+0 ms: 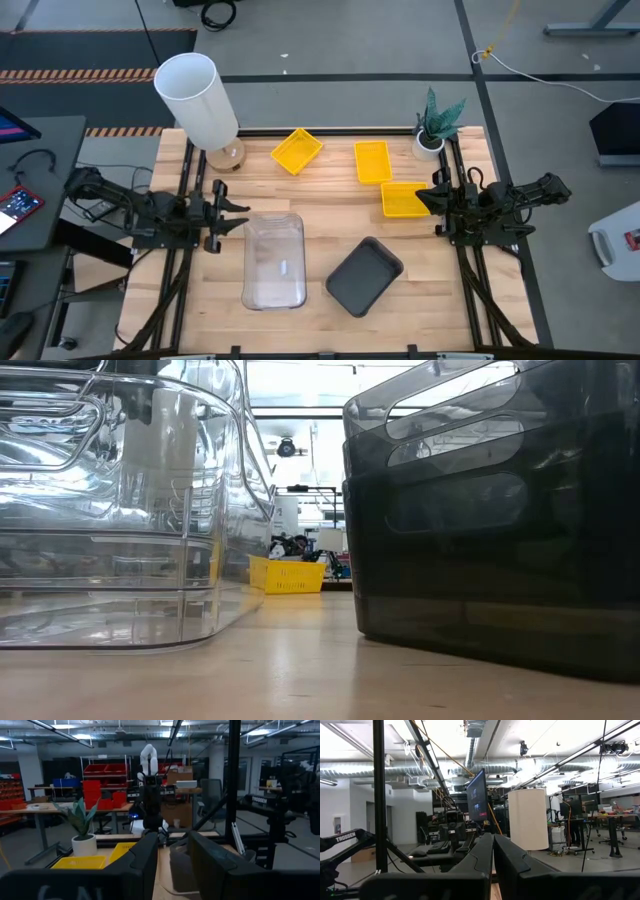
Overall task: Stack baskets by color
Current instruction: Stack the bottom right yellow bin into the top yellow bin
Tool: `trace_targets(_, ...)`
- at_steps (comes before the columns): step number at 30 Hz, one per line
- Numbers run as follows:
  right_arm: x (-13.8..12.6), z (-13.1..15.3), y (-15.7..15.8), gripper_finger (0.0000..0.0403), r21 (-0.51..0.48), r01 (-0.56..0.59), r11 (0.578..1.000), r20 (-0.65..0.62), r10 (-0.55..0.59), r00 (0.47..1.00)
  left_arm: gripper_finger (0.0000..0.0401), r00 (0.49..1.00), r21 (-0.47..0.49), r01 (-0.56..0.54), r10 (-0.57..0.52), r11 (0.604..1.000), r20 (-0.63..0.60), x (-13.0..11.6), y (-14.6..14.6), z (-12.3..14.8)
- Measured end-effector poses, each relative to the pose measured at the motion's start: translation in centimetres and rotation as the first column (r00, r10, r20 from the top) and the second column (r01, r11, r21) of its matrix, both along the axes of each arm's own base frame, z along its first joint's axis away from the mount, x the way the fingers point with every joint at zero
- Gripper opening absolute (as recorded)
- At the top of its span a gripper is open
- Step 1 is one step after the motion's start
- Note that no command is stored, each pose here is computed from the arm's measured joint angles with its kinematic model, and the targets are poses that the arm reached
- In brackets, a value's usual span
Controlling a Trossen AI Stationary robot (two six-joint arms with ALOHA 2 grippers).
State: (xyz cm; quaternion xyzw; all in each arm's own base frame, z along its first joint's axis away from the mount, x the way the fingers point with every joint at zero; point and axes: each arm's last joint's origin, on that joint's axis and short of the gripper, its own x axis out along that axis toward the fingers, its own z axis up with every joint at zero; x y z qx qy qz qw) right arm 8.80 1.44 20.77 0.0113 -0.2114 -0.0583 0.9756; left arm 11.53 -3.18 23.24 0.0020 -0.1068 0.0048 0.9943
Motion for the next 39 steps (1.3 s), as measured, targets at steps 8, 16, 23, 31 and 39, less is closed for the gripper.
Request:
trace_targets(8,0.0,0.0,0.0,0.0023,0.0,0.0,1.0,0.0,0.0,1.0,0.0117,0.999,-0.008,-0.002,0.002,1.0,0.044,-0.2,0.1,0.4)
trace_targets(16,-0.2,0.4,0.0,0.0023,0.016,-0.003,1.0,0.042,0.002,0.999,0.0117,1.0,0.024,-0.008,0.007,1.0,0.024,-0.9,0.3,-0.7)
trace_targets(23,-1.2,1.9,-0.2,0.0023,0.042,-0.03,0.999,0.228,0.019,0.973,0.0117,1.0,0.04,-0.014,0.013,0.999,0.018,-1.7,0.7,-1.3)
trace_targets(31,-0.9,3.9,-0.3,0.0023,0.045,0.009,0.999,0.22,-0.018,0.975,0.0117,1.0,0.053,-0.031,0.031,0.998,0.002,-2.6,1.0,-1.6)
trace_targets(39,2.3,5.6,0.2,0.0023,0.076,0.153,0.985,0.037,-0.156,0.987,0.0117,0.997,0.036,0.008,-0.005,0.999,-0.074,-2.9,1.1,-2.5)
